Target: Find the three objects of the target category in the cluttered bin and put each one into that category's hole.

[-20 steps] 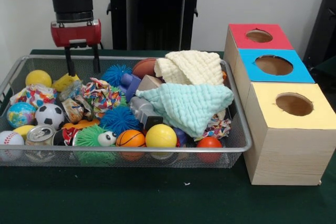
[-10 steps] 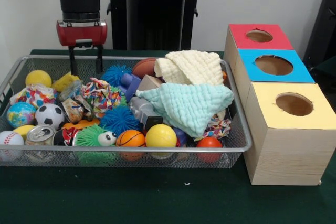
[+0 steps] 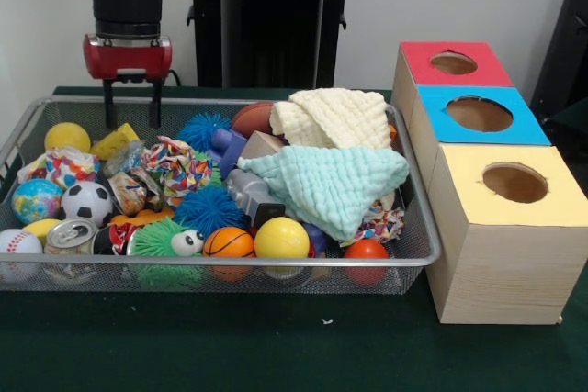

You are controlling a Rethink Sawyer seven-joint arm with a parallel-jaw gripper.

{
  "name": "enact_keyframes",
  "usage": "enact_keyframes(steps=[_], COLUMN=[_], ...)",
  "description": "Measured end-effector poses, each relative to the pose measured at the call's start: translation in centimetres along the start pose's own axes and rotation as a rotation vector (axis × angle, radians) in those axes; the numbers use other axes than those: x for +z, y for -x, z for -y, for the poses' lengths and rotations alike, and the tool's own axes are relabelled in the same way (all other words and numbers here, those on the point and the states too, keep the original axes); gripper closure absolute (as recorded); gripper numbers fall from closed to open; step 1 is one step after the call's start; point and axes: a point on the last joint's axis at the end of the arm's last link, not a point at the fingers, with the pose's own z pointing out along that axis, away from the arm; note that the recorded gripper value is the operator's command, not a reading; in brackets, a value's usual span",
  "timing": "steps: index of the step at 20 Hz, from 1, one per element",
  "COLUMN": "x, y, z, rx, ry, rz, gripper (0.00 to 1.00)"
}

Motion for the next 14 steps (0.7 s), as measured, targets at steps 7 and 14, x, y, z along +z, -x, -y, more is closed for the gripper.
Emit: enact_keyframes(steps=[7,14], x=[0.1,-0.1], y=[-0.9,-1.4], z=[0.6,1.7], rx=[-0.068,-0.018], ry=[-0.039,-0.045], rz=[-0.024,-0.026], gripper=[0.0,0.0])
